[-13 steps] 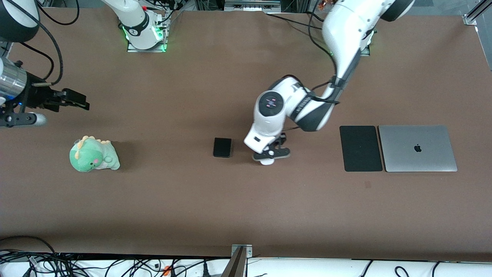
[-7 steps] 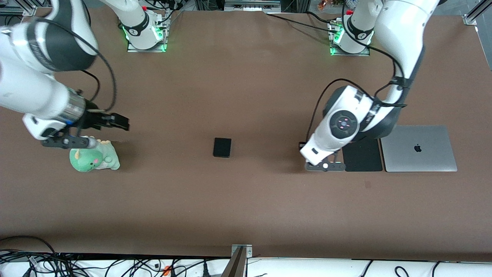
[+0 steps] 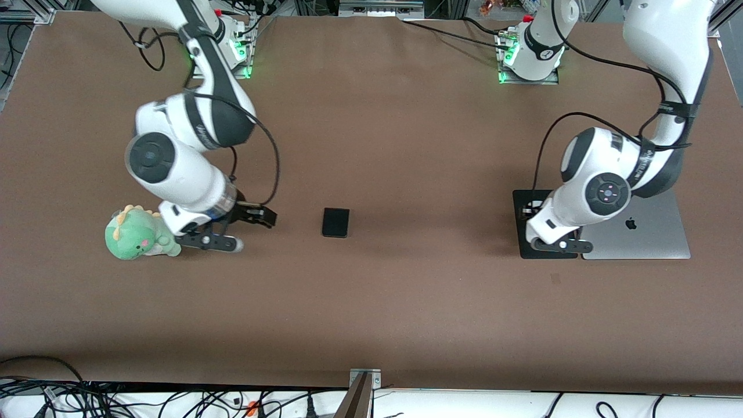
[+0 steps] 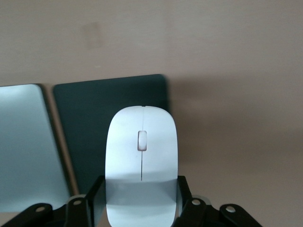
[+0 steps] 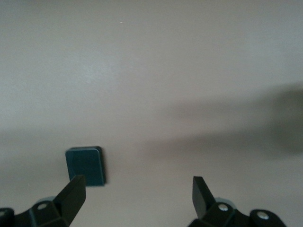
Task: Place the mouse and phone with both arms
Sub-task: 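Lower the mouse onto the pad while the right gripper grasps the phone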
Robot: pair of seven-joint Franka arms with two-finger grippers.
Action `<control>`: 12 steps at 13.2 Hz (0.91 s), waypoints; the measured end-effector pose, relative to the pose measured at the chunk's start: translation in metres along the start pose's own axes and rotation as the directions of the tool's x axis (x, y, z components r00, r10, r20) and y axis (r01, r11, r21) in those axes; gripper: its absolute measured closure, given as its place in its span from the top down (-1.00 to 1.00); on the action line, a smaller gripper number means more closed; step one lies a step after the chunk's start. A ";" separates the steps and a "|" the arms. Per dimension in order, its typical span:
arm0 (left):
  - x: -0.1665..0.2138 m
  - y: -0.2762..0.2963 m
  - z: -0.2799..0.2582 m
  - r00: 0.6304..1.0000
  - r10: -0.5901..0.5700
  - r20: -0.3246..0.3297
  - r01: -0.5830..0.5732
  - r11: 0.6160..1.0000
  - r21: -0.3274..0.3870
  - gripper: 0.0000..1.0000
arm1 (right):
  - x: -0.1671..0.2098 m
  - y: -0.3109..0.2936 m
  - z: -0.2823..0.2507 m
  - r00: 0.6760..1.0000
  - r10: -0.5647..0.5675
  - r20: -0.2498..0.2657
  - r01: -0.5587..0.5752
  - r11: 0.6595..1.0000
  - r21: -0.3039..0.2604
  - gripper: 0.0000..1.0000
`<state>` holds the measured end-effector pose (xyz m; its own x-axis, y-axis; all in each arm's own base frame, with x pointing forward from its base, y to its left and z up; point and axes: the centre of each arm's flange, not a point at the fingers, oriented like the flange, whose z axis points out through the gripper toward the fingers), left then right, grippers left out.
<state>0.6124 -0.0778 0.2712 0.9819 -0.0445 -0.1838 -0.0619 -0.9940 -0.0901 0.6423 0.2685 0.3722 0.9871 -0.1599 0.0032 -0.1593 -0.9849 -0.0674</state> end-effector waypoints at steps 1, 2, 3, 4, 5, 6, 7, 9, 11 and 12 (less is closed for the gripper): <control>-0.001 -0.010 0.013 1.000 -0.006 -0.018 0.006 1.000 -0.002 0.25 | -0.003 -0.012 0.018 1.000 0.010 -0.013 -0.010 1.000 0.003 1.00; -0.004 -0.019 0.028 0.999 -0.017 -0.033 0.016 1.000 -0.013 0.25 | -0.008 -0.025 0.037 0.999 0.022 -0.024 -0.022 1.000 0.005 1.00; -0.006 -0.028 0.044 0.999 -0.031 -0.035 0.030 0.999 -0.026 0.25 | -0.015 -0.038 0.056 0.999 0.036 -0.029 -0.035 0.999 0.004 1.00; -0.008 -0.036 0.059 0.999 -0.044 -0.027 0.043 0.998 -0.037 0.25 | -0.024 -0.051 0.074 0.998 0.048 -0.033 -0.048 0.999 0.003 1.00; -0.009 -0.041 0.071 0.999 -0.052 -0.011 0.051 0.998 -0.045 0.25 | -0.034 -0.064 0.092 0.998 0.056 -0.039 -0.055 0.998 0.001 1.00; -0.010 -0.042 0.080 0.999 -0.054 0.003 0.054 0.997 -0.050 0.25 | -0.042 -0.073 0.108 0.997 0.060 -0.046 -0.060 0.998 -0.003 1.00; -0.010 -0.040 0.087 0.998 -0.053 0.013 0.054 0.997 -0.053 0.25 | -0.050 -0.080 0.122 0.997 0.063 -0.049 -0.063 0.998 -0.013 1.00; -0.010 -0.039 0.089 0.998 -0.054 0.015 0.055 0.997 -0.055 0.25 | -0.062 -0.092 0.143 0.996 0.069 -0.065 -0.071 0.997 -0.036 1.00; -0.010 -0.039 0.090 0.998 -0.054 0.017 0.055 0.997 -0.055 0.41 | -0.077 -0.105 0.163 0.994 0.067 -0.087 -0.073 0.995 -0.066 1.00; -0.010 -0.039 0.091 0.998 -0.054 0.018 0.055 0.997 -0.056 0.62 | -0.083 -0.109 0.171 0.994 0.058 -0.090 -0.065 0.995 -0.075 1.00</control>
<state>0.5890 -0.0300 0.1877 0.9804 0.0111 -0.1968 0.0022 -0.9990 -0.0455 0.5803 0.4005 0.2090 0.9710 -0.2220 0.0890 -0.2236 -0.9746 0.0080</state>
